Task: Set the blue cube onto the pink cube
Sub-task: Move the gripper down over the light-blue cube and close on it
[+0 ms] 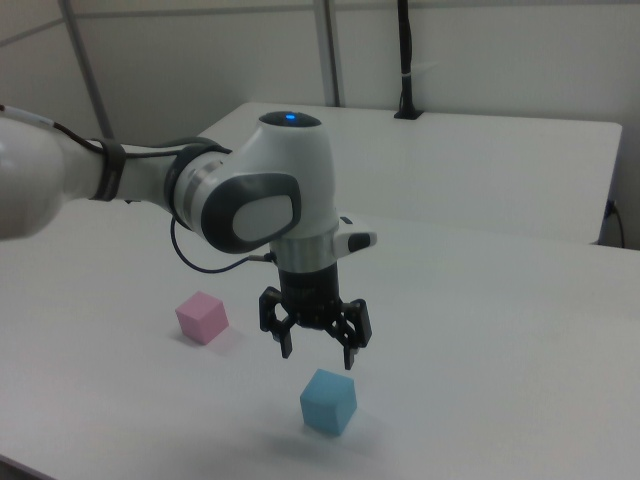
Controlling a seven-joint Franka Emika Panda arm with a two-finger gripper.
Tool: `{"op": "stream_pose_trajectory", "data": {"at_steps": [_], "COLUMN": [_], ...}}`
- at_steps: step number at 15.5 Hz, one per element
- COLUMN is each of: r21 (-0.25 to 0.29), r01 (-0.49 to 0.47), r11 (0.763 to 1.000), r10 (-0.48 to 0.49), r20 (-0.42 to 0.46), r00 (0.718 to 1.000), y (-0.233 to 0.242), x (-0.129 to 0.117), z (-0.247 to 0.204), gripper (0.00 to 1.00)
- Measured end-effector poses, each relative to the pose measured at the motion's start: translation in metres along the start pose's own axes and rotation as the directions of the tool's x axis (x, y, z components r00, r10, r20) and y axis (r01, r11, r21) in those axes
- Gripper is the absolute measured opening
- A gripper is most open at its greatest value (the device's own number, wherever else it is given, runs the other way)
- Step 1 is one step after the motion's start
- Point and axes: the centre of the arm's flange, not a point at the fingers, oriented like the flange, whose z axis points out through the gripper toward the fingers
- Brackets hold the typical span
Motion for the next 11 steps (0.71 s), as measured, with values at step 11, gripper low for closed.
{"op": "stream_pose_trajectory", "data": {"at_steps": [11], "r21": [-0.003], "r01": [0.015], "r11": [1.0], "r10": [-0.015], "r20": [0.029], "r00": [0.999], "y": [0.002], "x": [0.025], "z": [0.06], "gripper": [1.0]}}
